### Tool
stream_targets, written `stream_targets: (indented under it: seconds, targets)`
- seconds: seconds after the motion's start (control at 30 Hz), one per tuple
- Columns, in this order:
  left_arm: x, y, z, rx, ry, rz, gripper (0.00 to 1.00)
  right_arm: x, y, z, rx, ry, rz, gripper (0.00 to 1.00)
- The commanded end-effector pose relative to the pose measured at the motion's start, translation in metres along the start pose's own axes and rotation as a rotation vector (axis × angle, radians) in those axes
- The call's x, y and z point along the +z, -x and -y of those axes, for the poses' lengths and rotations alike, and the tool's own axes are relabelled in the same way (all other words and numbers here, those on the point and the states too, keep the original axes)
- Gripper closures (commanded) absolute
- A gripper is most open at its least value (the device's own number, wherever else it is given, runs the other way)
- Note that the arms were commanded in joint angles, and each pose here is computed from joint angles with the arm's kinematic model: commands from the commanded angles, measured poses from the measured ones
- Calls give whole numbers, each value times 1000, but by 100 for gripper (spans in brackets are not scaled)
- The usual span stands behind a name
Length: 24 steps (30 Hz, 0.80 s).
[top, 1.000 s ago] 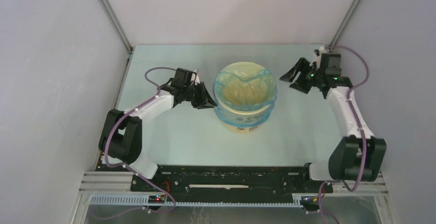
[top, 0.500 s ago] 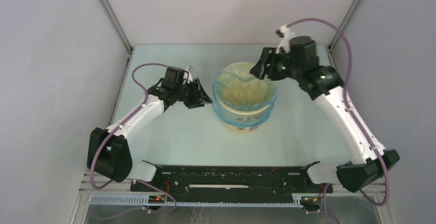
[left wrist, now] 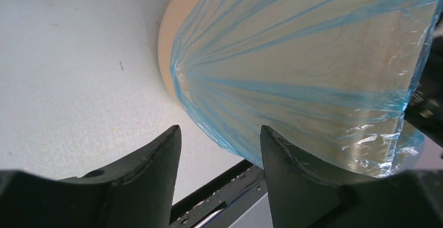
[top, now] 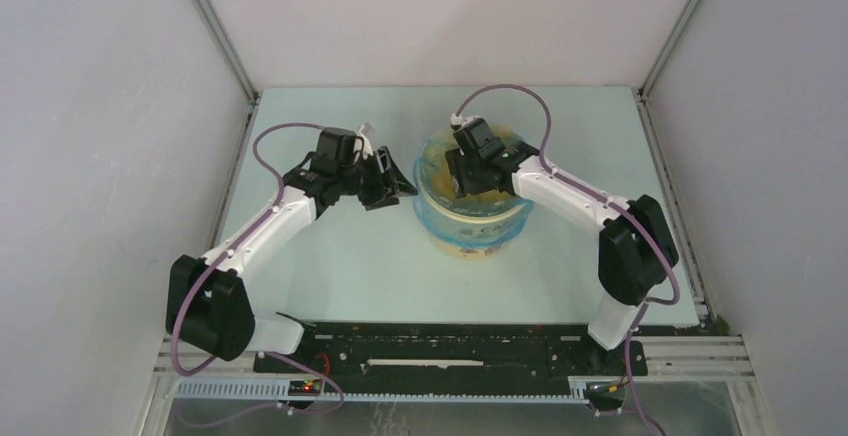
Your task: Put the trash bags into the trash bin
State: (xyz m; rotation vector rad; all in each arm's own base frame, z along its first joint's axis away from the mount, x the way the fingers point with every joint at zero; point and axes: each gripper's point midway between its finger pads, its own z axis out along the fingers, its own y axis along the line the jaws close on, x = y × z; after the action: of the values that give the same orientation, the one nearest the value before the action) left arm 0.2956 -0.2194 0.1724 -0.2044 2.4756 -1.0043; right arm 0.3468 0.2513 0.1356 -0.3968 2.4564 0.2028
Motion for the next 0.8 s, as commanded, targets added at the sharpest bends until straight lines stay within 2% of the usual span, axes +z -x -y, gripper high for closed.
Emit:
stream_targets:
  seconds: [0.0, 0.17, 0.23, 0.37, 0.47, 0.67, 0.77]
  targets:
    - [-6, 10, 23, -6, -77, 29, 36, 11, 50, 4, 32, -49, 184, 35]
    - [-5, 6, 20, -3, -72, 22, 31, 13, 51, 9, 10, -65, 148, 31]
    - [-6, 7, 21, 9, -68, 28, 29, 1, 47, 12, 8, -74, 126, 30]
    - [-12, 11, 23, 42, -56, 40, 25, -39, 40, 4, 24, 21, 134, 27]
    - [-14, 11, 24, 51, -56, 33, 24, -51, 27, 3, 29, 46, 108, 26]
    - [-12, 11, 27, 47, -66, 18, 14, -22, -4, -10, 17, 77, 18, 26]
    - [-10, 10, 30, 38, -84, 7, 13, 3, -15, -15, 35, 68, -15, 25]
